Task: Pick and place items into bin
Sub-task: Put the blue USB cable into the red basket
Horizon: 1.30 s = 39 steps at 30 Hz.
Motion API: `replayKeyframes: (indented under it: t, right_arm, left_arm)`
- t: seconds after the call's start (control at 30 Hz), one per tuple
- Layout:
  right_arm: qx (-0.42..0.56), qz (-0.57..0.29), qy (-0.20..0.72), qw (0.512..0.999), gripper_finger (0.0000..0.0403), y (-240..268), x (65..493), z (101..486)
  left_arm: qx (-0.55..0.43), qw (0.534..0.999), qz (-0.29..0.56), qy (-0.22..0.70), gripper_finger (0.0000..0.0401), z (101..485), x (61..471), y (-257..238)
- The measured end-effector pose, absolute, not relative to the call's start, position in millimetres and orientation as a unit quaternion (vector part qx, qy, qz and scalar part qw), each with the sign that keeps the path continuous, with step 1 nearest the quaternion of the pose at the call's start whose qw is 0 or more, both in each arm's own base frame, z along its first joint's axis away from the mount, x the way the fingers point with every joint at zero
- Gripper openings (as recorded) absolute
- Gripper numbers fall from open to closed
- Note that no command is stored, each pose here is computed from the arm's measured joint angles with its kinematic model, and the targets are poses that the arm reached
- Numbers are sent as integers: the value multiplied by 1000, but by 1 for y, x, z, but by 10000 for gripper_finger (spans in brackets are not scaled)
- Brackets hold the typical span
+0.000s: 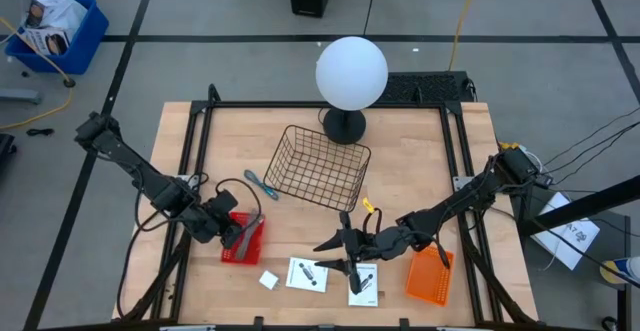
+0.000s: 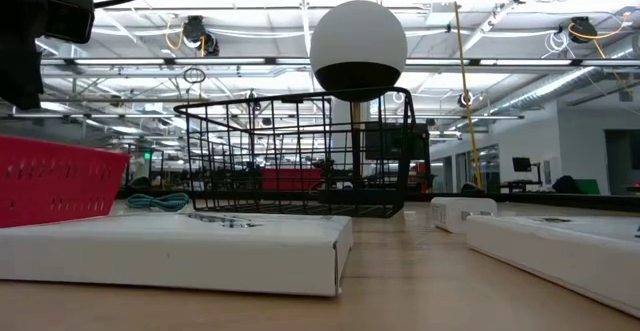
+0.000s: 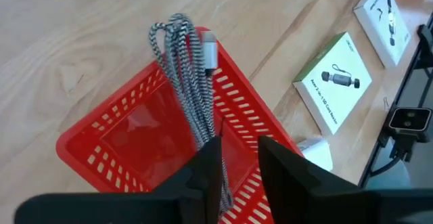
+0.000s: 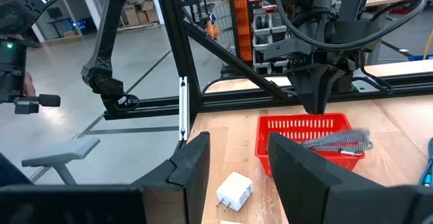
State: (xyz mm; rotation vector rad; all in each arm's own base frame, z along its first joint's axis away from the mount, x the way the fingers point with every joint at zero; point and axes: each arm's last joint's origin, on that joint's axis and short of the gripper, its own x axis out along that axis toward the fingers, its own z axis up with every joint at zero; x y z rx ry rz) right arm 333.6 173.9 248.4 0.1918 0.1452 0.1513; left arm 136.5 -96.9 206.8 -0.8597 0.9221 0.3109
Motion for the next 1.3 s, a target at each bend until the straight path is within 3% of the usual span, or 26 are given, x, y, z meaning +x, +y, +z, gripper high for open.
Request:
replayKeyframes:
  t: [0.37, 0.8, 1.17, 1.3]
  right_arm:
    - [96, 75, 73, 990, 141, 174, 334, 248]
    - [101, 75, 73, 989, 141, 174, 333, 248]
    - [107, 74, 78, 988, 141, 174, 333, 247]
    - [107, 74, 78, 988, 141, 174, 333, 247]
  left_arm:
    - [-352, 823, 133, 426, 115, 207, 137, -96]
    - [-184, 871, 114, 442, 115, 203, 135, -87]
    - [-88, 853, 180, 482, 117, 198, 130, -62]
    - [-36, 855, 170, 489, 139, 198, 133, -57]
